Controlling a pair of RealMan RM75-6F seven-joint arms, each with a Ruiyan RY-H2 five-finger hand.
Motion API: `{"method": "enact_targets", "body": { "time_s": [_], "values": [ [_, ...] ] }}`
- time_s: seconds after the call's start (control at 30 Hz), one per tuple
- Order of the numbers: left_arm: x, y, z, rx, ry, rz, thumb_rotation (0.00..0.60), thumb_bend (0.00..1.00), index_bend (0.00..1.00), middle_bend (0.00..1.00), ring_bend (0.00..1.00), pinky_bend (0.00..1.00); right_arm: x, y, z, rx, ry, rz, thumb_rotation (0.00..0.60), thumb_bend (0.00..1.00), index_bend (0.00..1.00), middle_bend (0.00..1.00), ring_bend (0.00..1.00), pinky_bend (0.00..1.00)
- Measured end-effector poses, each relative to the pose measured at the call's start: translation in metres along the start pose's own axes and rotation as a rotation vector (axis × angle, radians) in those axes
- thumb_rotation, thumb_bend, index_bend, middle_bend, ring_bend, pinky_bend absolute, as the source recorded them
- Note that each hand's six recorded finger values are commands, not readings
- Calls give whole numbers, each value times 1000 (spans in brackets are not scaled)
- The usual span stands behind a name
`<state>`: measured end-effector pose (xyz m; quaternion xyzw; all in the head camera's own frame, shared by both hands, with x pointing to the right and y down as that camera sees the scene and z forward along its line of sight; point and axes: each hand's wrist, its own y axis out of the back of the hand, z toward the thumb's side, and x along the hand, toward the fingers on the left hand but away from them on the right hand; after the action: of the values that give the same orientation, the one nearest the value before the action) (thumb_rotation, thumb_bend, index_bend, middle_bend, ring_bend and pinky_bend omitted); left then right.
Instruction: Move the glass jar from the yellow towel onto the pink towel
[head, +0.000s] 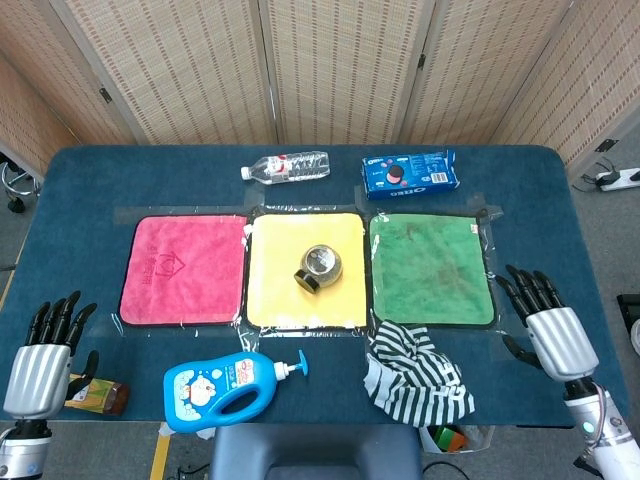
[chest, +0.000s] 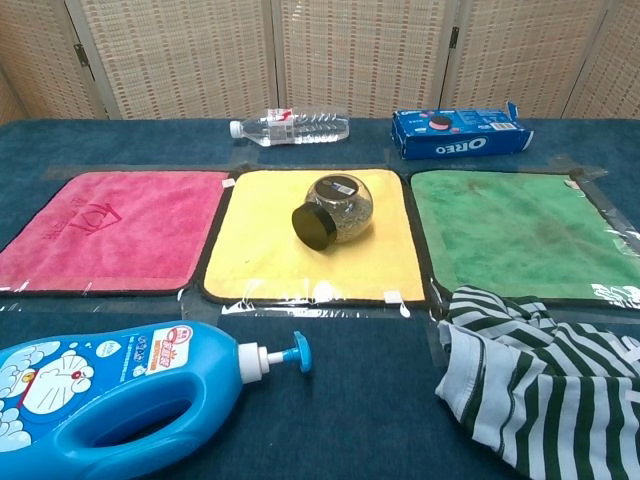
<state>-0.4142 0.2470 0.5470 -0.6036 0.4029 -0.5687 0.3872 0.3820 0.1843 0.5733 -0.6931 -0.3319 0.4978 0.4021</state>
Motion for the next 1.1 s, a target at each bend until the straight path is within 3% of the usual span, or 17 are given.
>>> {"method": "enact_targets", "body": {
  "time_s": [0.23, 0.5, 0.87, 1.1],
  "values": [
    [-5, 3, -5, -1, 10, 9, 600, 496, 159, 54, 80, 0, -51, -5, 26, 29, 93, 22, 600, 317, 0, 0, 4, 0],
    [-14, 7, -13, 4, 36, 13, 600, 496, 159, 54, 80, 0, -127, -25, 64, 48, 171, 109, 600, 317, 0, 0, 0, 0],
    [-18, 15, -13, 12, 42, 26, 600, 495, 162, 54, 80, 0, -215, -49, 109, 136, 223, 152, 600, 316, 0, 0, 0, 0],
    [-20, 17, -15, 18, 58, 27, 600, 496, 163, 54, 80, 0, -254, -70, 139, 199, 237, 162, 600, 213, 0, 0, 0, 0]
  ]
}}
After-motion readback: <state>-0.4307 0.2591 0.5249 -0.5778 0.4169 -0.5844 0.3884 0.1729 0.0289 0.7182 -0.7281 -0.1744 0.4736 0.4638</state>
